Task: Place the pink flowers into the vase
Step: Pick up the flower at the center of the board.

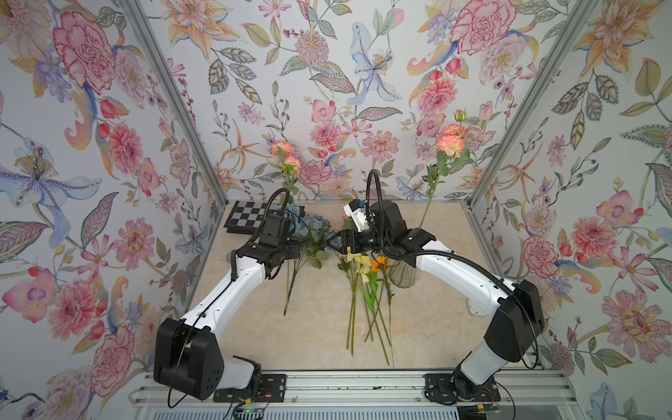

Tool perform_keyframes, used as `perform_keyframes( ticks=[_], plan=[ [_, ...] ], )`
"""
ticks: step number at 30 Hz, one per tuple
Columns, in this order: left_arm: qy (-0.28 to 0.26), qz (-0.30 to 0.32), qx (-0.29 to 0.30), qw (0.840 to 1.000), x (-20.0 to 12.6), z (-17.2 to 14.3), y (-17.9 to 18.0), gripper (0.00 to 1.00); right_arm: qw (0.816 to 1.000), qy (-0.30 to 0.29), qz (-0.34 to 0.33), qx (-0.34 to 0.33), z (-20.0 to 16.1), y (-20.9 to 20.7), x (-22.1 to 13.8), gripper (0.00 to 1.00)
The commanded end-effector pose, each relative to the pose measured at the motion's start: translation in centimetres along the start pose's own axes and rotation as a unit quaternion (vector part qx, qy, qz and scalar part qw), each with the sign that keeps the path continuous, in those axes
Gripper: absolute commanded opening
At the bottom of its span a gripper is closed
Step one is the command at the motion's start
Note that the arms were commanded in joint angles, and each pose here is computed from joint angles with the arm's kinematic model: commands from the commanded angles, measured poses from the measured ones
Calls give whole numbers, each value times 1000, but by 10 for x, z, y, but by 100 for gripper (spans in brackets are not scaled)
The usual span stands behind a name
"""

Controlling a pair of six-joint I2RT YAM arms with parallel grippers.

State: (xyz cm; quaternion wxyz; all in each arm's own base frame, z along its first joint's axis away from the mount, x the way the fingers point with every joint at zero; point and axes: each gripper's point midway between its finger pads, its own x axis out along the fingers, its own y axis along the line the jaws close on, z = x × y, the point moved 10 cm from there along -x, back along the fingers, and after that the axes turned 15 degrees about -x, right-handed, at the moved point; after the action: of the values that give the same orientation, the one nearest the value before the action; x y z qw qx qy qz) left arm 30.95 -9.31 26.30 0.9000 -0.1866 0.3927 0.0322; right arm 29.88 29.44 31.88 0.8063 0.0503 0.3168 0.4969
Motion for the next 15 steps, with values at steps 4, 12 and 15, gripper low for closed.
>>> perform_keyframes(
  ticks=[4, 12, 15],
  plan=[
    [-44, -32, -8, 999, -10, 15, -12, 0, 999, 15, 45, 20, 6, -3, 20, 83],
    [-37, -35, -3, 999, -6, 17, -14, 0, 990, 88, 88, 68, -28, -2, 71, 77],
    [-32, -37, 0, 999, -4, 16, -16, 0, 987, 99, 95, 85, -31, -6, 82, 76]
  ],
)
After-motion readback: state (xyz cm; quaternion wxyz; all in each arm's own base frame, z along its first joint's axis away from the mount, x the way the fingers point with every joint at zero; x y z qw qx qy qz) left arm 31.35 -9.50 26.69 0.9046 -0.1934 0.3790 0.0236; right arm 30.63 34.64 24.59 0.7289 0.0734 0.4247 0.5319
